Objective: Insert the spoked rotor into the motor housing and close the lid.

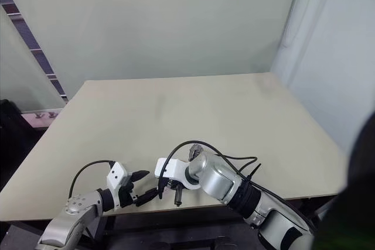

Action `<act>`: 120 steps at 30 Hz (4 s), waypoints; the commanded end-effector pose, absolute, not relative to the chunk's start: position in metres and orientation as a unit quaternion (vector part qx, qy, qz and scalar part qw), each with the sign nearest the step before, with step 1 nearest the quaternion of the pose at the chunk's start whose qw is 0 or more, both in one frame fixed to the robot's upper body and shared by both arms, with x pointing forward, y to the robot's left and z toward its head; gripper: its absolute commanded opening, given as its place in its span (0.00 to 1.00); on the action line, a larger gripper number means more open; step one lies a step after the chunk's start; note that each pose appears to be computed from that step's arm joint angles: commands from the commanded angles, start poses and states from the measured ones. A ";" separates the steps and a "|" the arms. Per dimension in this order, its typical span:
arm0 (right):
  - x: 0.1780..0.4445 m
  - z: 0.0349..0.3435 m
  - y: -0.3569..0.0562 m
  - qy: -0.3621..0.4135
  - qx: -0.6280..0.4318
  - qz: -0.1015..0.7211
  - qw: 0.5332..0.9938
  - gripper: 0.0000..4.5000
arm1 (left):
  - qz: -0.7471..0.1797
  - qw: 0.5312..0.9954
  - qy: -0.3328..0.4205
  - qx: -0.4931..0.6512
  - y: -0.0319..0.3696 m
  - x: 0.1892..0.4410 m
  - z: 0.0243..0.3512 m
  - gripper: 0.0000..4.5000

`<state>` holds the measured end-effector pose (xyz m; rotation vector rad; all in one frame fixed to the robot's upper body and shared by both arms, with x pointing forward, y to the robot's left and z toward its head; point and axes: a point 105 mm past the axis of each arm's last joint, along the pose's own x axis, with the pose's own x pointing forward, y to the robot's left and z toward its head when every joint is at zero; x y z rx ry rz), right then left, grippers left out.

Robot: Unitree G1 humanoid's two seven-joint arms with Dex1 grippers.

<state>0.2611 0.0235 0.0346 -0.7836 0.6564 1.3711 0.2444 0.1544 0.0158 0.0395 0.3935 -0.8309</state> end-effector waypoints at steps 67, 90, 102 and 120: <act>0.329 0.047 -0.005 0.210 -0.266 0.424 0.840 1.00 | -0.376 0.920 0.113 0.012 0.167 0.268 0.060 0.01; 0.308 0.071 -0.025 0.174 -0.160 0.658 0.715 1.00 | -0.394 0.908 0.140 0.023 0.170 0.262 0.052 0.01; 0.314 0.053 -0.013 0.183 -0.171 0.663 0.706 1.00 | -0.393 0.908 0.144 0.030 0.174 0.257 0.054 0.01; 0.319 0.035 -0.009 0.213 -0.172 0.636 0.722 0.86 | -0.385 0.911 0.144 0.030 0.174 0.254 0.056 0.00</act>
